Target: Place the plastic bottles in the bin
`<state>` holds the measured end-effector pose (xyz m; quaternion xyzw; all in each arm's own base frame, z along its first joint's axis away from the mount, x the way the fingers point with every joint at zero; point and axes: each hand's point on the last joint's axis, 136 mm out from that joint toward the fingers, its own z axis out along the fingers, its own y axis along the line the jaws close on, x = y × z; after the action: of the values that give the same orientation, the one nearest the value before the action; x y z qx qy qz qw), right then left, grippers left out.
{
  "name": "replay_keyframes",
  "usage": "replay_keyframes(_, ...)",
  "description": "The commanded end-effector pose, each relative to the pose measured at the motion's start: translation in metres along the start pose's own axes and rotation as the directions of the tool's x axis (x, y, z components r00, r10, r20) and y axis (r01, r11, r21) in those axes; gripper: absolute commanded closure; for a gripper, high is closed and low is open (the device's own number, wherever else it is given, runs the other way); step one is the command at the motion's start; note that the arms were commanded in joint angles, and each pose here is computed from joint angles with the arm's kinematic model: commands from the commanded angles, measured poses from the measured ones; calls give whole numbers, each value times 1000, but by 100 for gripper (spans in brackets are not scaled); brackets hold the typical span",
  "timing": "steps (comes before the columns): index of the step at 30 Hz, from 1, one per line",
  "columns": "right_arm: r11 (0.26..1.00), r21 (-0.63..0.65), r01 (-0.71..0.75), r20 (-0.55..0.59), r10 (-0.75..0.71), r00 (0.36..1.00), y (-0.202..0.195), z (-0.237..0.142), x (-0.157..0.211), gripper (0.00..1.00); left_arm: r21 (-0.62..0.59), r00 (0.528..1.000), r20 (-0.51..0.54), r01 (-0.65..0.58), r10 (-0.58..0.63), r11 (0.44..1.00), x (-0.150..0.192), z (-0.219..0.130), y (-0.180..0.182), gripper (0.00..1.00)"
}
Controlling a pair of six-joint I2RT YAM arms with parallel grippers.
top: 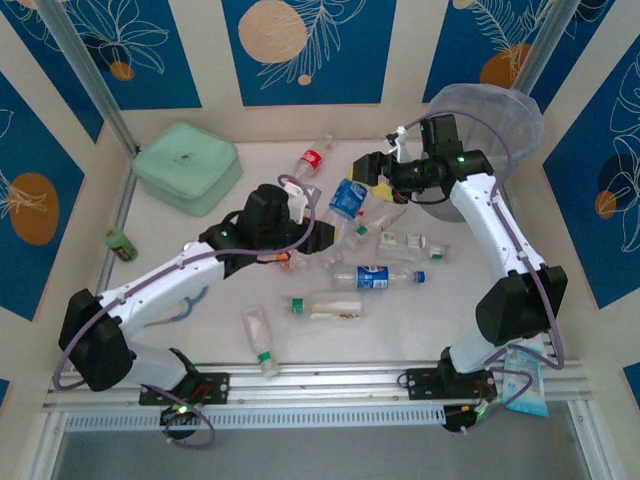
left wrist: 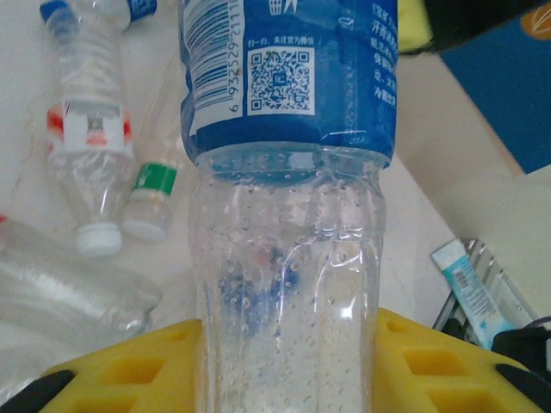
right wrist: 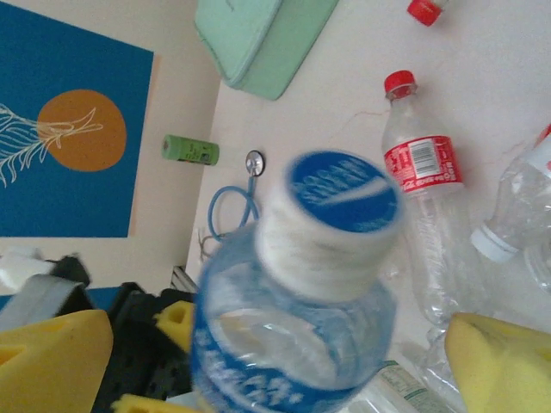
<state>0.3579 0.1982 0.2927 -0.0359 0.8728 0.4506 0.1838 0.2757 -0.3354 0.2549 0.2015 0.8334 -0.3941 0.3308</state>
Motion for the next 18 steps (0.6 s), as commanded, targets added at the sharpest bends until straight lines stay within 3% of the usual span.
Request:
replay_keyframes(1,1000,-13,-27,2,27,1000,-5,-6,-3,4,52,999,0,-43,43,998,-8,4,-18,75)
replay_keyframes(8,995,-92,-39,14,40,999,-5,-12,0,24,78,997,23,-79,77,994,-9,20,-22,75)
replay_keyframes(15,988,-107,-114,-37,111,993,-16,6,5,18,104,994,26,-109,107,989,-11,30,-25,74)
replay_keyframes(18,987,-97,-128,-25,126,992,-20,7,3,35,91,993,18,-116,115,989,-11,35,-21,72)
